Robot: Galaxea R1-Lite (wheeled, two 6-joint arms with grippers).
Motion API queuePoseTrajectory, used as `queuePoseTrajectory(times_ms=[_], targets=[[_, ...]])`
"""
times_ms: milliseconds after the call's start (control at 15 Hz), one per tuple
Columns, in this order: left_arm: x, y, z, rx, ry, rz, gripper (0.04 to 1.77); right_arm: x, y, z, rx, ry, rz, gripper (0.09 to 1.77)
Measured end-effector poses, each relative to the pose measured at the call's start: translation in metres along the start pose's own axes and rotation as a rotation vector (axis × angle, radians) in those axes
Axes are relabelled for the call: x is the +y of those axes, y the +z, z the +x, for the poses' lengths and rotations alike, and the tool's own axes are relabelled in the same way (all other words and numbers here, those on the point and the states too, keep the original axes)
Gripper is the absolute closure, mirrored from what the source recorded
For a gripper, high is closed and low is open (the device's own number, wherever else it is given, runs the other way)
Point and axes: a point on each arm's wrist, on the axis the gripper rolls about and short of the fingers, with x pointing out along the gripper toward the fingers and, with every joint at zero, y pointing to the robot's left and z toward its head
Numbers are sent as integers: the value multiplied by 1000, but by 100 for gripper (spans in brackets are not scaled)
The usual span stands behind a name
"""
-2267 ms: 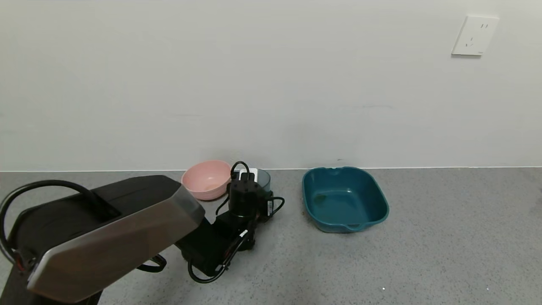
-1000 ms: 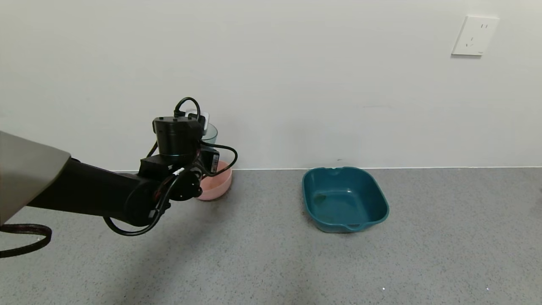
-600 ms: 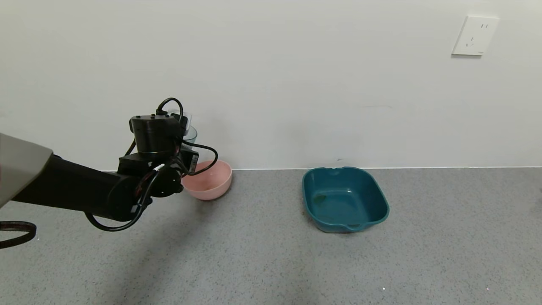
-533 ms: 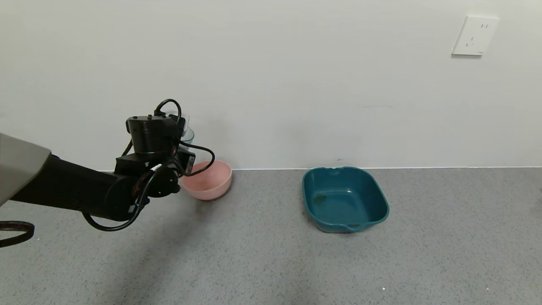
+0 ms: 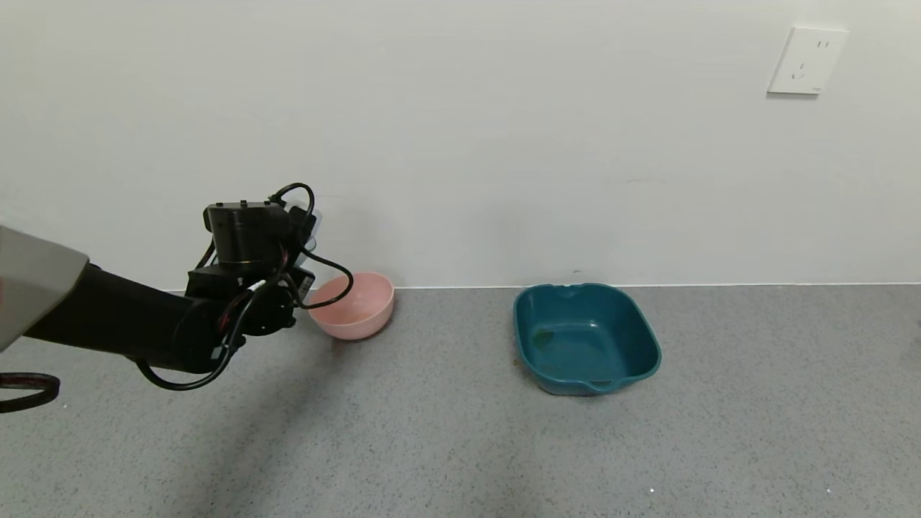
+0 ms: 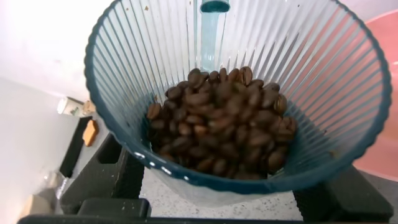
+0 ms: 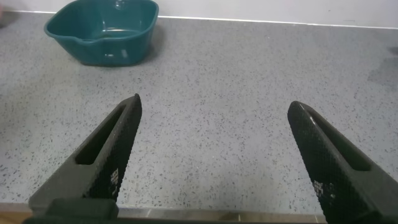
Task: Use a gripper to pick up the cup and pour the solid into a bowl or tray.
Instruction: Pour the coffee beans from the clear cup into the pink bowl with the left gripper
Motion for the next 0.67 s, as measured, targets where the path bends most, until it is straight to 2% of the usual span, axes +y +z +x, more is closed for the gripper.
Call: queuePoseTrajectory(times_ms=[667], targets=[[-13, -11, 13, 28, -15, 141, 50, 0, 0, 0, 0, 1, 0, 15]])
